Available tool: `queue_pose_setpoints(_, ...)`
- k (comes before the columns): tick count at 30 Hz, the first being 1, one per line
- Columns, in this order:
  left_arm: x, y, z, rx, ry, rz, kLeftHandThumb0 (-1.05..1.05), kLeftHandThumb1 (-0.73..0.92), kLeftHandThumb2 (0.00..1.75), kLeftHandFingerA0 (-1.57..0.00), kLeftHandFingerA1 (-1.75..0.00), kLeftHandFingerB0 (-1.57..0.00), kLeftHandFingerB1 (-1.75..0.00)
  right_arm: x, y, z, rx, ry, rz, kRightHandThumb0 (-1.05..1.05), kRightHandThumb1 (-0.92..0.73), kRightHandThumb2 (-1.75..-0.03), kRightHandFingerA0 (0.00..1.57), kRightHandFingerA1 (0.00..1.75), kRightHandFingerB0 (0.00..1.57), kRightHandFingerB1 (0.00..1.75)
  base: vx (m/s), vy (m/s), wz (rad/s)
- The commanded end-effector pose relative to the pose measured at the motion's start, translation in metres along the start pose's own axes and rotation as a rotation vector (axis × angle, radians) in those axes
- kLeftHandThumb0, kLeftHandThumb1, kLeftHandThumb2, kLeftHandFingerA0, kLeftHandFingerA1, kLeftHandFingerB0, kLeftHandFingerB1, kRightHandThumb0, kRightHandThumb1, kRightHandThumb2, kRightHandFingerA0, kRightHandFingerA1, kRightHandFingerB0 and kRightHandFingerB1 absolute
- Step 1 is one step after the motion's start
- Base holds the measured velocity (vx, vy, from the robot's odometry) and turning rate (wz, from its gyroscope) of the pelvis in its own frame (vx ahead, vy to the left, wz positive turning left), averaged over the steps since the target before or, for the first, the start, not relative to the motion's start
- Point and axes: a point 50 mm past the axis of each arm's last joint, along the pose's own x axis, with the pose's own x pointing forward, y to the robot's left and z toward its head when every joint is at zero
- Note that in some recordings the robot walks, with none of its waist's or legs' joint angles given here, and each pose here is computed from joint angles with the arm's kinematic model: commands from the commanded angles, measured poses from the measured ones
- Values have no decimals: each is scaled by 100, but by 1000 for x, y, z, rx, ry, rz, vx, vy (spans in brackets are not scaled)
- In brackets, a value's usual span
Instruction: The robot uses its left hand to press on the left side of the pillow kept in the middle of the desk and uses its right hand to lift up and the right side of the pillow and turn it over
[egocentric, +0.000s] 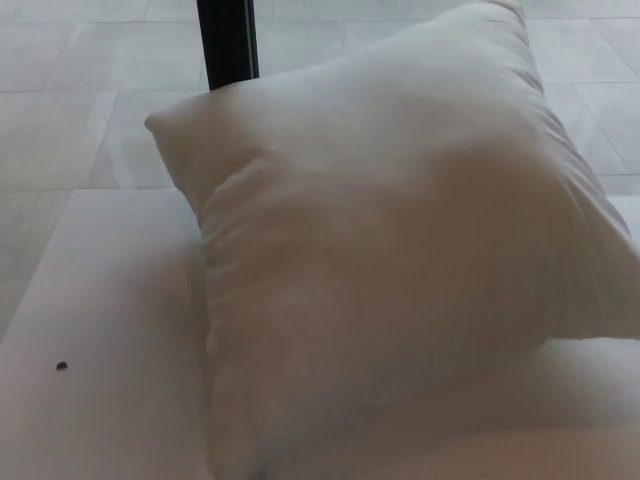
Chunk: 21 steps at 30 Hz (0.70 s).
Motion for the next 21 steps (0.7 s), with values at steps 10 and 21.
queue_pose_setpoints(10, -31, -37, 196, -419, -628, -268, -80, 43, 85, -54, -59, -16, -57, 5, -54, 118, 769, -335, -37, -95, -86, -66, 46, 45, 23, 32, 0, 0, 0)
queue_pose_setpoints(21, -101, -31, 324, -526, -934, -202, -105, 31, 83, -79, -81, -61, -87, -34, -29, 263, 710, -736, 180, -98, -65, -109, 72, 66, 33, 59, 0, 0, 0)
